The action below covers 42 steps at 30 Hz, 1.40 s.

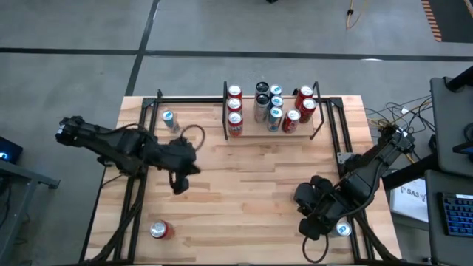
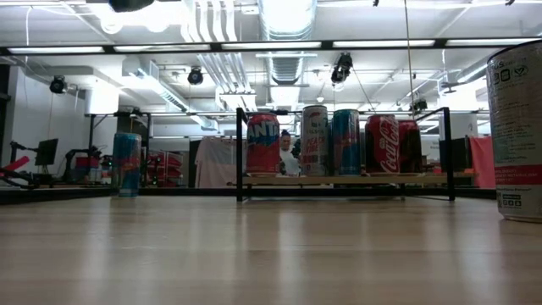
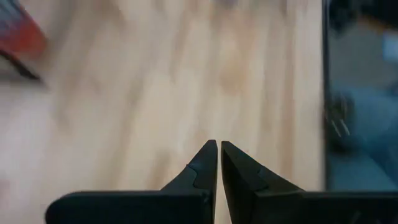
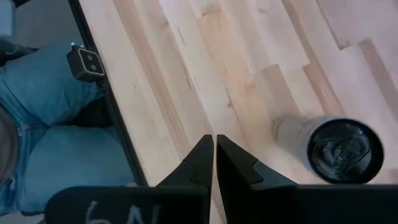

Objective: Place canned beverage on shelf
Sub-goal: Put the dark red soda can on the shelf

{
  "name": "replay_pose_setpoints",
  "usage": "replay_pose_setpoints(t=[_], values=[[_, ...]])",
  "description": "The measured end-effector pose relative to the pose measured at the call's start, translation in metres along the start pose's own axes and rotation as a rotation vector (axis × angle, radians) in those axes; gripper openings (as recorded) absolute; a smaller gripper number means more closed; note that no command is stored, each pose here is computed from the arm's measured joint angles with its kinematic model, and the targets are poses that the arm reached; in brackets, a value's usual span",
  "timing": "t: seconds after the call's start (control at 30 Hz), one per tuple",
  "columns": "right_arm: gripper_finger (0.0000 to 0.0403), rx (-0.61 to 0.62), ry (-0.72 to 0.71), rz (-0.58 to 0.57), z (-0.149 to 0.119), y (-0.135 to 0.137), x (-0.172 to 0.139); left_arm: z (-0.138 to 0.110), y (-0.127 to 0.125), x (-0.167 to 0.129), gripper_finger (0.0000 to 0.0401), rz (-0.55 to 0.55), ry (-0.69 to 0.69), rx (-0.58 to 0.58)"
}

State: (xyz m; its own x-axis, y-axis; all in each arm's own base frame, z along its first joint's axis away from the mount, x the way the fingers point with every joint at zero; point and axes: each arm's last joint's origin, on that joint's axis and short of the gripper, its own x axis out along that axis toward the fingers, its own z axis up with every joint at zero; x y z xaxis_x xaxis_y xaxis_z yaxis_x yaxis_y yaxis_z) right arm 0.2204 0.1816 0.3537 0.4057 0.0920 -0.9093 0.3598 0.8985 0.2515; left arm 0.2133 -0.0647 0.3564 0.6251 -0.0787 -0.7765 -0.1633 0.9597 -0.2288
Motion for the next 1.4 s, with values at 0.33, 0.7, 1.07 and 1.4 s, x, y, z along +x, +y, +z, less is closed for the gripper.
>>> replay_pose_setpoints(t=[0.33, 0.7, 1.07, 1.4], values=[[0.0009, -0.085, -0.049, -0.026, 0.002, 0.000, 0.001, -0.040, -0.066, 0.002, 0.0005, -0.047, 0.411, 0.035], [0.0009, -0.115, -0.056, -0.029, 0.002, 0.000, 0.001, -0.102, -0.127, 0.014, 0.0008, 0.052, 0.523, -0.042], [0.0009, -0.111, -0.063, -0.027, 0.002, 0.000, 0.001, -0.110, -0.135, 0.030, 0.0130, 0.138, 0.553, -0.162], [0.0009, -0.113, -0.061, -0.025, 0.002, 0.003, 0.004, -0.127, -0.145, 0.039, 0.0328, 0.212, 0.570, -0.201]])
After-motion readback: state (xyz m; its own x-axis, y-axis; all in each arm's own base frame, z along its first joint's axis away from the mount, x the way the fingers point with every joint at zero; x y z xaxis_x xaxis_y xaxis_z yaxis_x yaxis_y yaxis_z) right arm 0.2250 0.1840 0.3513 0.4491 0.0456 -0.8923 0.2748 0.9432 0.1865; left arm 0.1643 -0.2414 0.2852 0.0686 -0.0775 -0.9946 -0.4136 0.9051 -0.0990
